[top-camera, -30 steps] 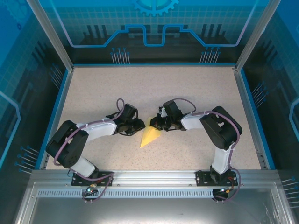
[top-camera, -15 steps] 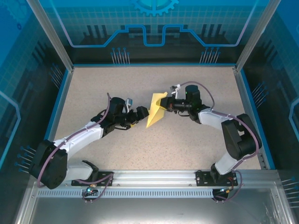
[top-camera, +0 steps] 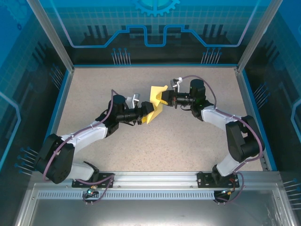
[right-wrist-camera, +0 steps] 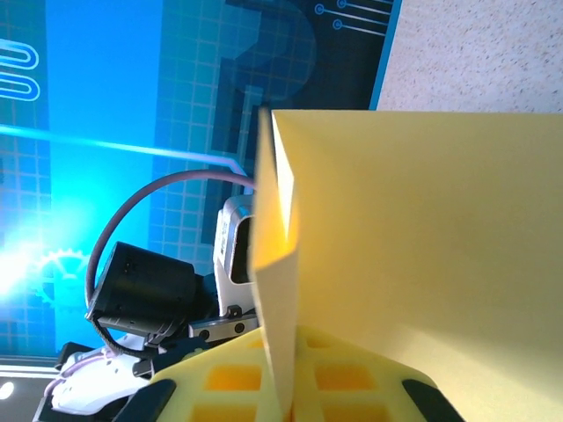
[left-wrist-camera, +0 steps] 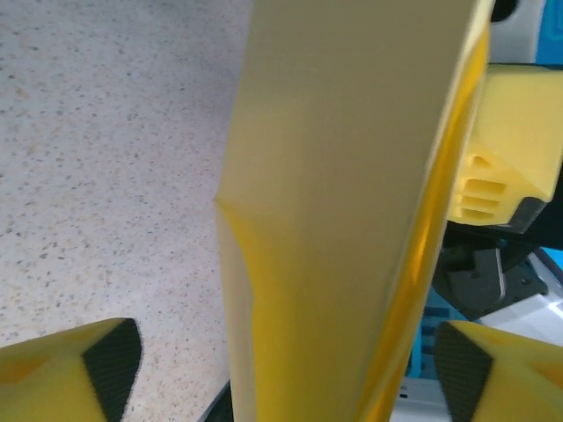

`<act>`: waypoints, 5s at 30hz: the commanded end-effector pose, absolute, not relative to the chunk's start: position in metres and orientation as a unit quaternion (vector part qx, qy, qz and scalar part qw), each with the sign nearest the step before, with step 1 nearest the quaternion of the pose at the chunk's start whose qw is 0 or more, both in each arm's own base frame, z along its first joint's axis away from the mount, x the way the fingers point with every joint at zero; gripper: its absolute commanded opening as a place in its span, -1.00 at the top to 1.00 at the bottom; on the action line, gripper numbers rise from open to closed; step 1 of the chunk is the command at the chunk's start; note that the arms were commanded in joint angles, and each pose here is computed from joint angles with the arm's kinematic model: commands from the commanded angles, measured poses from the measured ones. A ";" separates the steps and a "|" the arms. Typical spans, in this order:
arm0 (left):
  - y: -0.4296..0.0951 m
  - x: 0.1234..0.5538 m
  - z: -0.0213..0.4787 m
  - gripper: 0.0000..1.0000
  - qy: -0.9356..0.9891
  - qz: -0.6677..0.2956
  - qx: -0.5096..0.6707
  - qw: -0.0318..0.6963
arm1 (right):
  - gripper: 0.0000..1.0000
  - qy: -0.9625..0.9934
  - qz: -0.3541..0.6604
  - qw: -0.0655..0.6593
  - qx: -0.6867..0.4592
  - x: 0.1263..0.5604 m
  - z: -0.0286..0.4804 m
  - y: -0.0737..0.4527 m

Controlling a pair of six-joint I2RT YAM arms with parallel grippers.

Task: Fold a paper plane with a square sheet of paper (pick it up from the middle)
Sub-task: Turn over the paper at the center of the table, then move the paper to the center of the table, then fold the wing for the fifth time at the center of the table.

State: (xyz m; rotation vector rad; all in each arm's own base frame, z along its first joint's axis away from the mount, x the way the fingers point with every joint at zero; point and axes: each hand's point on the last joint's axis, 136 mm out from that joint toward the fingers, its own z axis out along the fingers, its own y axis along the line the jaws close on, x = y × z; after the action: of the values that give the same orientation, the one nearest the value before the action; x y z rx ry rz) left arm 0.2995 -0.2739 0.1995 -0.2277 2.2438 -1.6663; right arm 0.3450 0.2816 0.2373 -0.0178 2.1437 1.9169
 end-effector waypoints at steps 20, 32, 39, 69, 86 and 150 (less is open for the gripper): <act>-0.269 0.301 0.200 0.91 0.797 -0.568 -0.062 0.194 | 0.38 0.790 0.606 0.091 -0.005 0.328 0.204 0.273; -0.175 0.293 0.144 0.89 0.956 -0.179 -0.106 0.208 | -0.57 0.914 0.351 0.198 0.047 0.322 0.166 0.185; -0.139 0.294 0.136 0.87 0.969 0.107 -0.076 0.209 | -0.60 0.930 0.284 0.222 0.075 0.313 0.153 0.161; -0.229 0.352 0.123 -0.67 0.957 -0.210 -0.129 0.155 | -0.37 0.945 0.245 0.211 0.037 0.283 0.118 0.209; -0.109 0.316 0.101 -0.92 0.936 -0.157 -0.264 0.171 | 0.36 0.960 0.250 0.115 -0.060 0.293 0.050 0.376; -0.243 0.272 0.036 0.04 0.902 -0.360 -0.240 0.016 | 0.46 0.923 0.372 0.027 0.093 0.274 -0.005 0.267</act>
State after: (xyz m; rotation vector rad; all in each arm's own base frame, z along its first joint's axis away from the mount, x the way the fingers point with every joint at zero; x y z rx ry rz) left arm 0.2661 -0.2300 0.0290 -0.7638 2.8138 -1.0511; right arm 0.2871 0.2817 0.0184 0.1764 2.7667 1.1541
